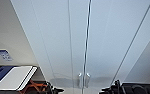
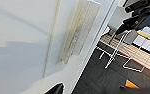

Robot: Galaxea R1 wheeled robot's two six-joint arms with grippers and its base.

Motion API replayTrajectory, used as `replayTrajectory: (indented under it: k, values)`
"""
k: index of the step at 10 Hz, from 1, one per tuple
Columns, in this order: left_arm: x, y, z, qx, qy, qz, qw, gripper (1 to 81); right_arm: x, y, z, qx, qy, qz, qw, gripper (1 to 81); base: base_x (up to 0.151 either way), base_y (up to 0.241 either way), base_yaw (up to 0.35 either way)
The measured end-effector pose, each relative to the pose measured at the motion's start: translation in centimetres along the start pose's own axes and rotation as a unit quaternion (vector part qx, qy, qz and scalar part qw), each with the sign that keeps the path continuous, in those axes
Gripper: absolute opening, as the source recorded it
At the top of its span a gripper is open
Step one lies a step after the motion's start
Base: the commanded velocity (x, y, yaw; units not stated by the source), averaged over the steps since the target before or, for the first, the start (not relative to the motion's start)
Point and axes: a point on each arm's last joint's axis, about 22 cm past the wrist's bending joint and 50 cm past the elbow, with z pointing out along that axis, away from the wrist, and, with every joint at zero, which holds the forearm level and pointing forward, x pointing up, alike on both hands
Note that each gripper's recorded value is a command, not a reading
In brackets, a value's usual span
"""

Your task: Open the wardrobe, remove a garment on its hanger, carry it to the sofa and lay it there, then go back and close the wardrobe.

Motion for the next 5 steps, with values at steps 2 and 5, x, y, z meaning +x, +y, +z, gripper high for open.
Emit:
replayTrajectory:
  k: [2, 5]
  values:
    - [0.1, -0.3, 1.6, -0.002, -0.003, 0.001, 1.0, 81.1, 0.9, -0.8, 1.7, 0.014, -0.001, 0.0, 0.9999, 81.1, 0.0, 0.0, 0.0]
    - [2.0, -0.3, 3.6, -0.01, -0.001, 0.009, 0.9999, 81.1, 3.9, -0.1, 1.8, 0.006, 0.012, -0.016, 0.9998, 81.1, 0.0, 0.0, 0.0]
